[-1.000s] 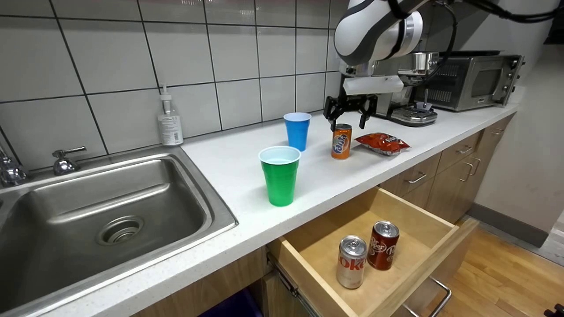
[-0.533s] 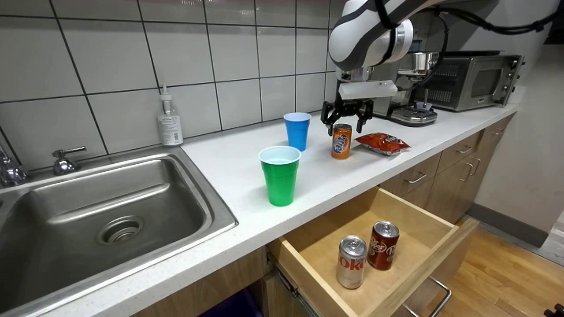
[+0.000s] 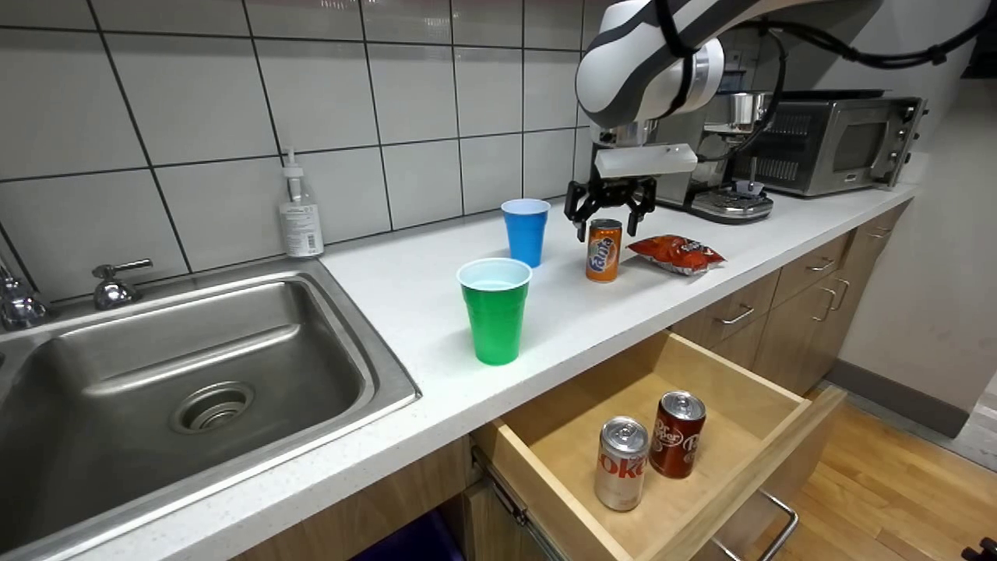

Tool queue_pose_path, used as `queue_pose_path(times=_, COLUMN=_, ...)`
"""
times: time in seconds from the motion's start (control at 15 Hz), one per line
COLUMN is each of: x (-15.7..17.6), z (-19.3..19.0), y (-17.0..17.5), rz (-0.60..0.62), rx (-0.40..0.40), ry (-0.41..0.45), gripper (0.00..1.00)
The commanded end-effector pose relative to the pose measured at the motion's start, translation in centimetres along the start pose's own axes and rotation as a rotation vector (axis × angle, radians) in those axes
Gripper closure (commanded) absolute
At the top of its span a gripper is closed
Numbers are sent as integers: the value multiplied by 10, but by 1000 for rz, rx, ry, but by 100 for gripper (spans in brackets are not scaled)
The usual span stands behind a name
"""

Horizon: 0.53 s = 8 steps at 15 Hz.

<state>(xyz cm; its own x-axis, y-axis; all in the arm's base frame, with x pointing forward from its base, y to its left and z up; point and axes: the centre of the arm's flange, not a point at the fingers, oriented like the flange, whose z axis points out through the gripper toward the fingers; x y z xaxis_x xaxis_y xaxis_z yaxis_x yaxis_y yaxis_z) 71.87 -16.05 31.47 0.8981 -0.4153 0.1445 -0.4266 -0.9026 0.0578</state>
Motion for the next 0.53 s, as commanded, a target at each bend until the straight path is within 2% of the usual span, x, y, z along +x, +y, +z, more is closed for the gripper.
queue_pose_path(times=0.0, x=16, z=-1, y=-2, rz=15, rx=5, ry=-11, gripper=0)
queue_pose_path(times=0.07, x=16, z=0, y=-2, rz=13, rx=5, ry=-10, gripper=0)
queue_pose_path(times=0.13, x=15, z=1, y=-3, rz=8, rx=5, ry=-8, gripper=25)
queue_pose_path(times=0.2, x=15, z=2, y=-3, rz=7, rx=5, ry=-7, gripper=26)
queue_pose_path(times=0.47, x=16, z=3, y=-3, rz=7, rx=5, ry=-6, gripper=60)
